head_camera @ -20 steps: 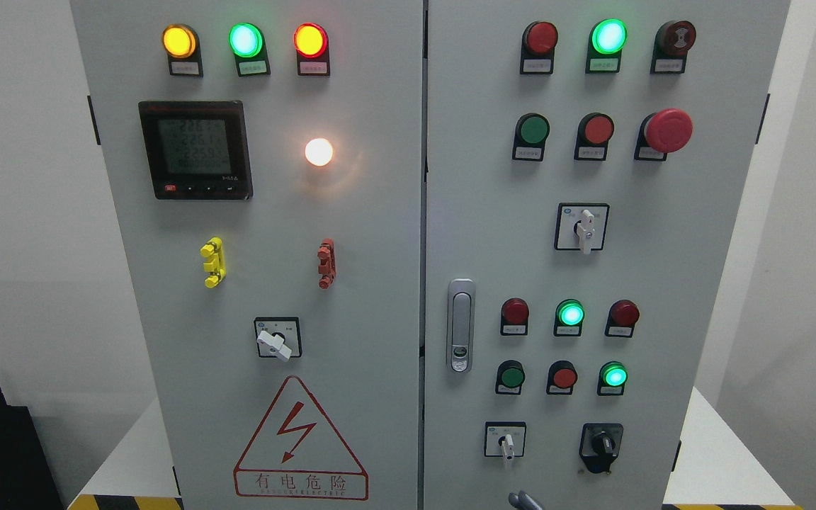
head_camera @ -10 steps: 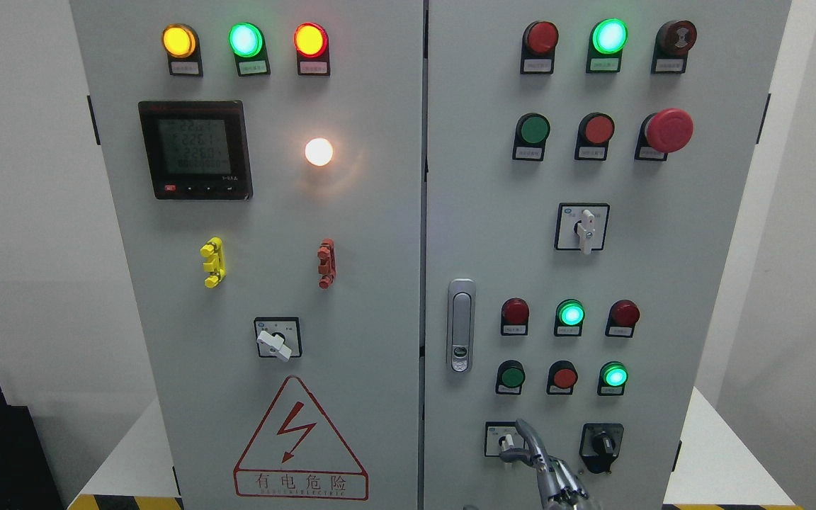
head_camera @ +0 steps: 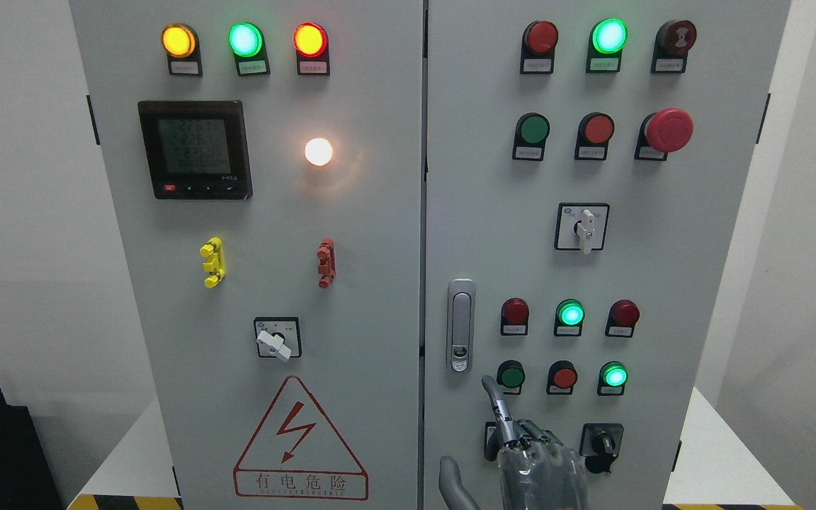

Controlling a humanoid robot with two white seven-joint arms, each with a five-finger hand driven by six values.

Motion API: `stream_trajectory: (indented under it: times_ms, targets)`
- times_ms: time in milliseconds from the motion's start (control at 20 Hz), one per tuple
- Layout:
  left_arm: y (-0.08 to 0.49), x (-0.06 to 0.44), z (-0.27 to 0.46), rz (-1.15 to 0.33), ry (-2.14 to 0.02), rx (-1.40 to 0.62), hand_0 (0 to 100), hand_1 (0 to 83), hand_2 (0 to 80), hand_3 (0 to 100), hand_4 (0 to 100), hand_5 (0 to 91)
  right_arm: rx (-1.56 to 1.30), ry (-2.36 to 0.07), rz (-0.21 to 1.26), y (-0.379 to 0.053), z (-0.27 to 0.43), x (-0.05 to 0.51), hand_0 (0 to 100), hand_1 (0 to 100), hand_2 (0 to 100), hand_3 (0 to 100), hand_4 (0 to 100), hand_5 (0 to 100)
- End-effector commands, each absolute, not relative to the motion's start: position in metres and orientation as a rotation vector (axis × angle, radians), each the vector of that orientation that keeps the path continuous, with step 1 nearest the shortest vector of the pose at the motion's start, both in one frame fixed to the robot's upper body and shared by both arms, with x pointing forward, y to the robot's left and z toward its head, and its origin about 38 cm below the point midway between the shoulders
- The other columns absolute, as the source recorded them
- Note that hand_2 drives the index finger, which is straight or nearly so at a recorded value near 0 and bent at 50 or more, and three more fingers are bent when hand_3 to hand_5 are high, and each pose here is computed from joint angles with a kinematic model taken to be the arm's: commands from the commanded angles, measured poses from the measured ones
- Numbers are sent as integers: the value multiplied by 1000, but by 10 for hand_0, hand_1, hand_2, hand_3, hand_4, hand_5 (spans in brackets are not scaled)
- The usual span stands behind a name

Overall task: Release door handle
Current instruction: 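Raise the right hand up toward the silver latch handle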

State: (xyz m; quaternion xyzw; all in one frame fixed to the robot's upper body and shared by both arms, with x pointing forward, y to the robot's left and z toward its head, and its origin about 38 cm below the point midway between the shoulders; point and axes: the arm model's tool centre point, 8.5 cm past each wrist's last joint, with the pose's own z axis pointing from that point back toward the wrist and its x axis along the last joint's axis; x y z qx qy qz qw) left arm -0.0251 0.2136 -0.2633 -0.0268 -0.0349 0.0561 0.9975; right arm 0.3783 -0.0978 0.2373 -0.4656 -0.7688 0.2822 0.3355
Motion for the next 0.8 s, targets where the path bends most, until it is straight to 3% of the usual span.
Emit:
stream_trajectory:
  times_ms: [0,750]
  targets:
    - [213,-20,-264,100,-85,-56,120,389,0,0,0,0,-1241,-1959,872,-77,230,400,372,421,57,1000,1000,994]
    - [213,-20,-264,98,-85,-56,120,389,0,0,0,0,-1264,-1876,889,-83,229,407,387,395,62,1000,1000,993]
